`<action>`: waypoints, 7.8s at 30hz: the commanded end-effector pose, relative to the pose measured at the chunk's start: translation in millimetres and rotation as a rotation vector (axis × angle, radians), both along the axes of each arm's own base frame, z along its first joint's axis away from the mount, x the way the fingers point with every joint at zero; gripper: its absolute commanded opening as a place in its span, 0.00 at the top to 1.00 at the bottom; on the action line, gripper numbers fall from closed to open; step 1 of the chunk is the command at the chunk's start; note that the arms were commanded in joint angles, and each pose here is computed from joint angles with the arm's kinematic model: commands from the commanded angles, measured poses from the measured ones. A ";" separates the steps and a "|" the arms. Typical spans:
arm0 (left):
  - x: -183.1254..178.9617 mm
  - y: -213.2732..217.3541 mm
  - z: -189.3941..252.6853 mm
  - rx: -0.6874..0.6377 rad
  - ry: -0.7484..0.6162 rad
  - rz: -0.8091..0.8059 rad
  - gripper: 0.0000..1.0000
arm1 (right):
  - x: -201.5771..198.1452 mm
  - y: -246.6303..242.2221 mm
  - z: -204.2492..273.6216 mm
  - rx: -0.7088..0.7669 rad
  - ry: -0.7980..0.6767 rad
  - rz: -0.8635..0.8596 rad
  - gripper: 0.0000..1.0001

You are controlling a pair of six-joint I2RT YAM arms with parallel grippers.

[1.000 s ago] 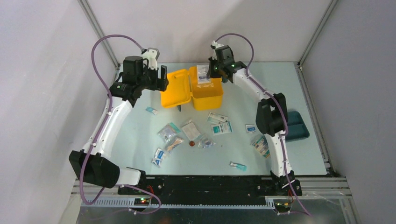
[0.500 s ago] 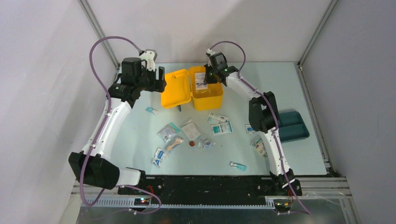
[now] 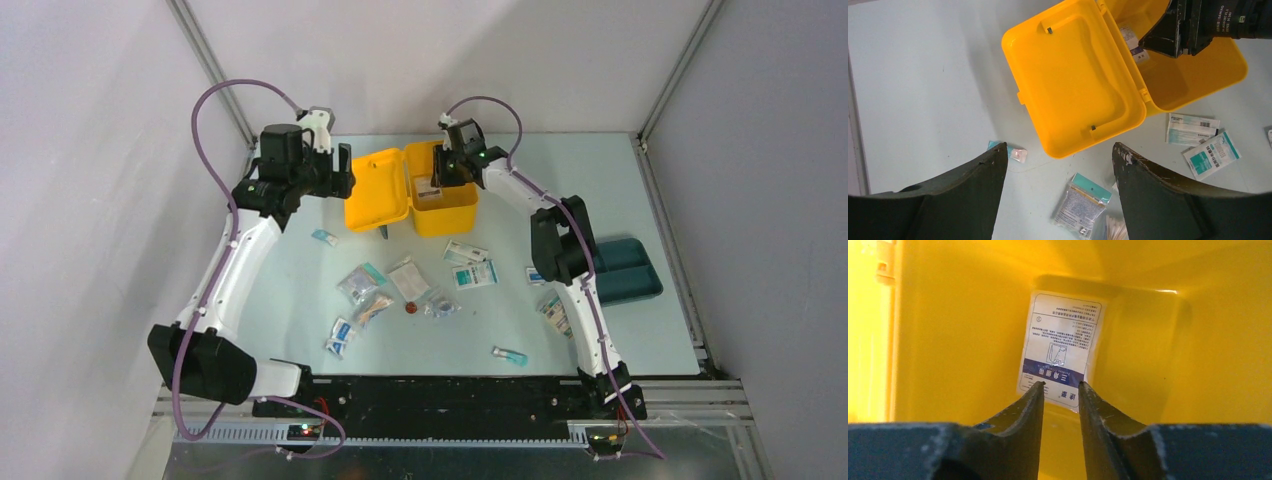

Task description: Organize the medicine kit

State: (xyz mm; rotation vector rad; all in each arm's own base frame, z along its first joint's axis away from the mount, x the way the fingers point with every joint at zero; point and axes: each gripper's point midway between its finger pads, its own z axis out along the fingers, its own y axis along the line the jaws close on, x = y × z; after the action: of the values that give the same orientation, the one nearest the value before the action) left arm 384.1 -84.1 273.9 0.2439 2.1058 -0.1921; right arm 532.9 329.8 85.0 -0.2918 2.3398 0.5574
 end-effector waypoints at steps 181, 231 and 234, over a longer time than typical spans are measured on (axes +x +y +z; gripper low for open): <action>-9.7 -49.0 5.6 -0.258 0.530 -0.488 0.33 | -18.0 -13.1 69.8 0.103 0.034 0.033 1.00; -4.7 -42.8 23.6 -0.111 0.387 -0.486 0.30 | -35.4 -46.0 197.0 0.170 -0.270 0.191 0.54; 3.6 -37.8 41.3 -0.064 0.280 -0.472 0.30 | -63.5 -64.5 206.4 0.198 -0.345 0.320 0.52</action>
State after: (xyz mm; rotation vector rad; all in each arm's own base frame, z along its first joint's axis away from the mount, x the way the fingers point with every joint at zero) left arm 378.1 -128.2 262.9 0.6485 2.5055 -0.7613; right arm 505.6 272.8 236.2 -0.3775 2.1359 0.6808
